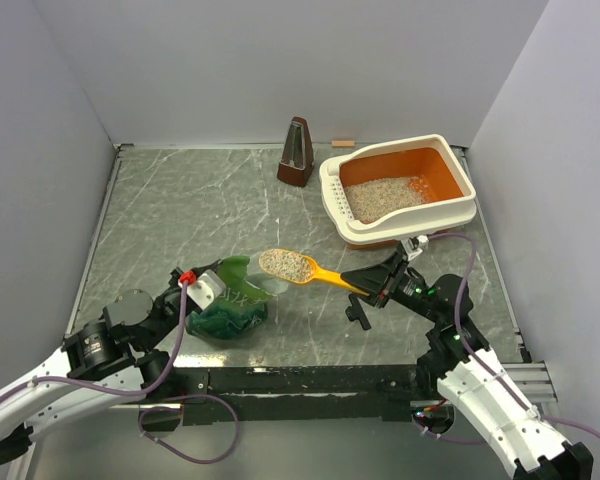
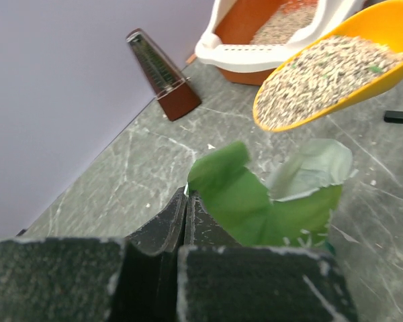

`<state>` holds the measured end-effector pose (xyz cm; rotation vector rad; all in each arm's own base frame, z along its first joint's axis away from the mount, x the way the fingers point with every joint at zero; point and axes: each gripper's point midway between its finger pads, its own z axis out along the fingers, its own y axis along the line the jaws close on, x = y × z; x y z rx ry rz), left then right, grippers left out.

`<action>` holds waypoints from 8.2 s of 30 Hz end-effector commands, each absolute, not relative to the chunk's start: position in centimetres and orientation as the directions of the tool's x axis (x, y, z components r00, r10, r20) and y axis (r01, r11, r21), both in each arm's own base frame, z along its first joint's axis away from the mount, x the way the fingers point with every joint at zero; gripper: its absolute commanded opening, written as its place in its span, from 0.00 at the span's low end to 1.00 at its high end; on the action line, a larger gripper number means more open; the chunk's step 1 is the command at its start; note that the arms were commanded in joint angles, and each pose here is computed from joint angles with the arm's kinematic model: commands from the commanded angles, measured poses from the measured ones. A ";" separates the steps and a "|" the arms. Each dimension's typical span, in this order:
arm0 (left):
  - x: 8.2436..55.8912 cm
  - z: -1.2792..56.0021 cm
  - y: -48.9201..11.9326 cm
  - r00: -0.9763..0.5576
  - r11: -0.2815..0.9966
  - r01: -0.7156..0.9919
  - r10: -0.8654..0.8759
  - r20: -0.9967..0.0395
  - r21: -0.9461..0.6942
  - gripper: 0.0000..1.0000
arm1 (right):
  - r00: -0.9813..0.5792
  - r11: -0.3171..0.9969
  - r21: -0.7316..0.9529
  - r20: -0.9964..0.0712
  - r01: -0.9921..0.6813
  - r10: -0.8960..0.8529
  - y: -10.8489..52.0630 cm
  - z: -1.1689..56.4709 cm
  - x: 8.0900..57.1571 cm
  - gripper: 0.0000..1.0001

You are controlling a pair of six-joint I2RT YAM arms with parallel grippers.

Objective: Fill the litter box with clean litter

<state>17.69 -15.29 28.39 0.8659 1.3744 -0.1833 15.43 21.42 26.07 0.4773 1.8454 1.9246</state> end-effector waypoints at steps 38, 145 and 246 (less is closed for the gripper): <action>16.5 28.8 -15.0 0.291 0.709 0.601 0.234 -0.928 0.367 0.01 | -0.181 -0.039 0.937 -0.026 -0.347 0.983 10.9 31.8 33.6 0.00; 16.4 30.1 -14.2 0.252 0.749 0.593 0.173 -0.952 0.293 0.01 | -0.849 0.577 0.669 -0.523 -0.468 -0.082 26.4 34.9 17.3 0.00; 12.2 29.4 -21.7 0.271 0.430 0.858 0.086 -0.959 0.281 0.01 | -0.948 -0.117 0.943 -0.317 -0.311 -0.034 28.8 21.3 16.7 0.00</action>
